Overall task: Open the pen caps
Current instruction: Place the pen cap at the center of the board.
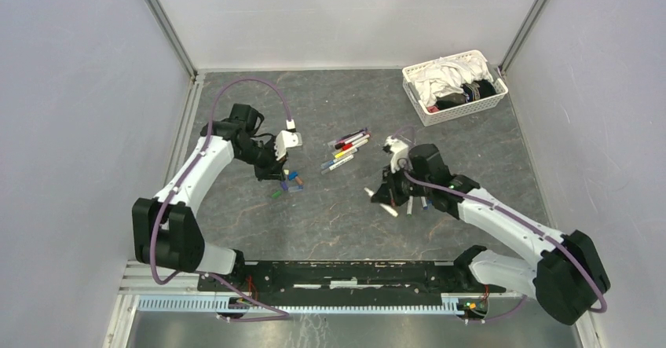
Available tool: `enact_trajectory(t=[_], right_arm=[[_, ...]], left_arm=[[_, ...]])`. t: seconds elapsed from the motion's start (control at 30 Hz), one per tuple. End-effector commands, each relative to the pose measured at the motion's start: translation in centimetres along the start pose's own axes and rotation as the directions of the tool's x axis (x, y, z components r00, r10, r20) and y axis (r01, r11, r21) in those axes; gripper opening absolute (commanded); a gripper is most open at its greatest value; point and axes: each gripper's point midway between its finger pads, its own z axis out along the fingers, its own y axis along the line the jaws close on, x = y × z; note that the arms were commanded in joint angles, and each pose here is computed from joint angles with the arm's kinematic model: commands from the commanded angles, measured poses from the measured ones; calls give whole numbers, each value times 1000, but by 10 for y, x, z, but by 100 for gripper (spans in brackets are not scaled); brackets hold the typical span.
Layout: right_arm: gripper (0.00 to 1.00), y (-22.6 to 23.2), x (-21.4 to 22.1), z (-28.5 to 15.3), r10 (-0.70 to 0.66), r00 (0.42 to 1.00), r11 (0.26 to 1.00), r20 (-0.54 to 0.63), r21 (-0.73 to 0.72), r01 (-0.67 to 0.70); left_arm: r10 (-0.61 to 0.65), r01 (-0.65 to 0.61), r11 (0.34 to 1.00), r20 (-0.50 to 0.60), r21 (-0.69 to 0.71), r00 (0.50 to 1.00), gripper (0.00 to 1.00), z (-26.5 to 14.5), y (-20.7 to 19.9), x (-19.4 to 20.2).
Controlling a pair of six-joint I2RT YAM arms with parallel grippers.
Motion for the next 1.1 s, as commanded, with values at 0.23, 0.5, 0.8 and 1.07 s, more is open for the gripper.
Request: enact_trajectory(t=[0.23,0.5,0.8,1.07], right_arm=[[0,-126,-14,-76,79,957,769,281,593,-238],[0,-163,-11,-88,84,941,645,327,702,-301],[0,-183,-18,-57,100,952,647,291,707,-284],[0,-205,-11,-48,102,961,612,258,745,-265]], left_arm=[[-178,160,940,-32,-301,983,11,44,90,29],[-237,199,923,-78,-329,968,23,60,94,55],[-271,248,934,-59,-257,961,56,63,77,51],[-317,304,916,-7,-261,948,64,22,74,13]])
